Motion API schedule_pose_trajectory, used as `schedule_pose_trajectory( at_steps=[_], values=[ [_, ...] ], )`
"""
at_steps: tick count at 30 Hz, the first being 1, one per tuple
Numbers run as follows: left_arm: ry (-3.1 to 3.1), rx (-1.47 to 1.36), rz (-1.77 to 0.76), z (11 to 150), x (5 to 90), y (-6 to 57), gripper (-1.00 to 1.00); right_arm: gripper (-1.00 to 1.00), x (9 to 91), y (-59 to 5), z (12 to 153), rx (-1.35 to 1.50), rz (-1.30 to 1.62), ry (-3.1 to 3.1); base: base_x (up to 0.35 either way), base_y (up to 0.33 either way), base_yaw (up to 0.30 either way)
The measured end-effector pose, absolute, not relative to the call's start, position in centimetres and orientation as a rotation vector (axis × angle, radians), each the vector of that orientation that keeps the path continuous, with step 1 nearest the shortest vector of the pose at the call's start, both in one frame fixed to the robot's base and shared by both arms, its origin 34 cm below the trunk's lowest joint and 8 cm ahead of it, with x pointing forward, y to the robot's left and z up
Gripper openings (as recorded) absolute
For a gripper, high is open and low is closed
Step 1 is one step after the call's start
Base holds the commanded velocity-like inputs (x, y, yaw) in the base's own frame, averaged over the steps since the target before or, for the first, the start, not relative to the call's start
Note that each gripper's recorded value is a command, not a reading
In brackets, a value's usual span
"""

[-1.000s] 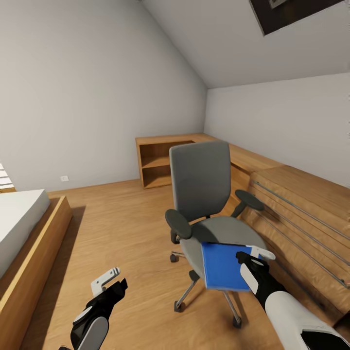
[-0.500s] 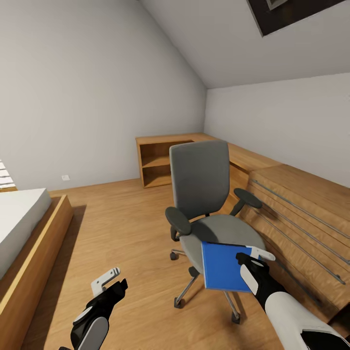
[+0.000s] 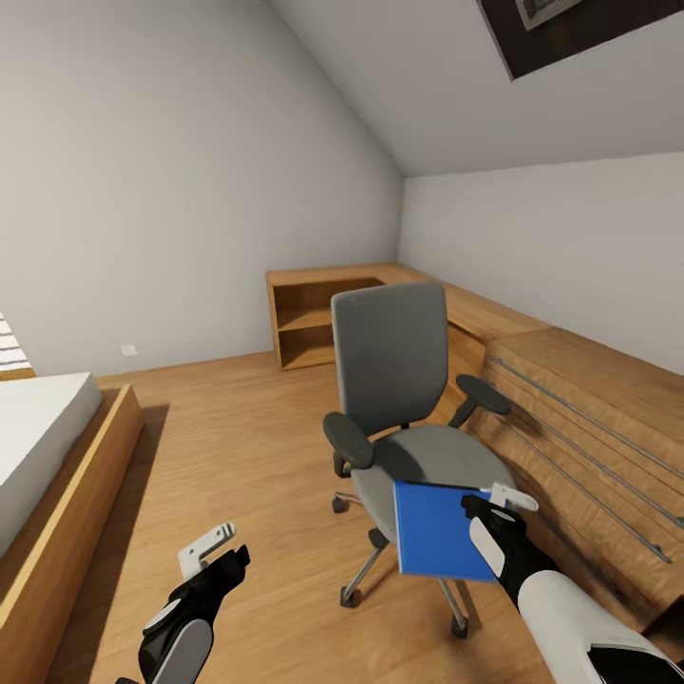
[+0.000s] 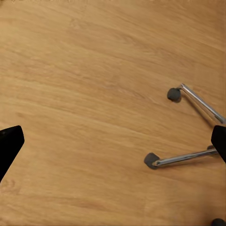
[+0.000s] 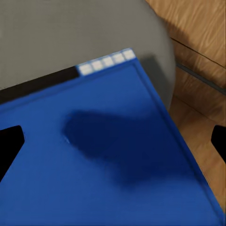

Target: In the bedroom, organize the workspace by keeping the computer under the desk, ensuring the monitor is on the desk, placing the keyboard on the desk next to the monitor, placing the mouse on the desk next to the keyboard, moving the folder from the swivel chair onto the desk next to the mouse, stacking the notebook on top of the folder with the pen on top of the notebook, and positioning the swivel chair next to the desk.

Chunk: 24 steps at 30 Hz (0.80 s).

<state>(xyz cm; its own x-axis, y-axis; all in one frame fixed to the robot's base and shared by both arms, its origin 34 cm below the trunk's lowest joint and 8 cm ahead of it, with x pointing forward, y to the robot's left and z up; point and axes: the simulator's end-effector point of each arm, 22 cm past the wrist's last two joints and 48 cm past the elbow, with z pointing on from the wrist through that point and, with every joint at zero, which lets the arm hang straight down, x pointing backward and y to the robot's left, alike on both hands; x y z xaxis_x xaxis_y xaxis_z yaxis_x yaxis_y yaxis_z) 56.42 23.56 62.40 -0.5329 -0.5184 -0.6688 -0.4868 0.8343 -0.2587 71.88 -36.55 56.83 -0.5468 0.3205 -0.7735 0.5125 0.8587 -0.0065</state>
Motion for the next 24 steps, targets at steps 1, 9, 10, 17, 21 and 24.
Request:
schedule_pose_trajectory(
  at_steps=[1, 9, 10, 17, 21, 24],
  values=[
    [2.226, -0.73, -0.052, 62.6, 56.5, 23.6, 1.0, 1.0, 71.9, -36.6, 57.0, 0.601, -0.294, 2.193, 0.0, 0.0, 0.0],
    [2.226, -0.729, -0.052, 64.2, 56.7, 23.5, 1.0, 1.0, 72.2, -36.5, 58.6, 0.6, -0.293, 2.194, 0.0, 0.0, 0.0],
    [2.226, -0.73, -0.052, 64.4, 56.7, 23.5, 1.0, 1.0, 72.2, -36.5, 58.8, 0.601, -0.293, 2.194, 0.0, 0.0, 0.0],
    [2.227, -0.73, -0.052, 65.6, 56.9, 23.5, 1.0, 1.0, 72.4, -36.5, 60.0, 0.601, -0.293, 2.194, 0.0, 0.0, 0.0],
    [2.227, -0.73, -0.052, 65.6, 56.9, 23.5, 1.0, 1.0, 72.4, -36.6, 60.0, 0.601, -0.293, 2.193, 0.0, 0.0, 0.0],
    [2.227, -0.73, -0.052, 65.6, 56.9, 23.5, 1.0, 1.0, 72.4, -36.6, 60.1, 0.602, -0.292, 2.192, 0.0, 0.0, 0.0]
  ],
)
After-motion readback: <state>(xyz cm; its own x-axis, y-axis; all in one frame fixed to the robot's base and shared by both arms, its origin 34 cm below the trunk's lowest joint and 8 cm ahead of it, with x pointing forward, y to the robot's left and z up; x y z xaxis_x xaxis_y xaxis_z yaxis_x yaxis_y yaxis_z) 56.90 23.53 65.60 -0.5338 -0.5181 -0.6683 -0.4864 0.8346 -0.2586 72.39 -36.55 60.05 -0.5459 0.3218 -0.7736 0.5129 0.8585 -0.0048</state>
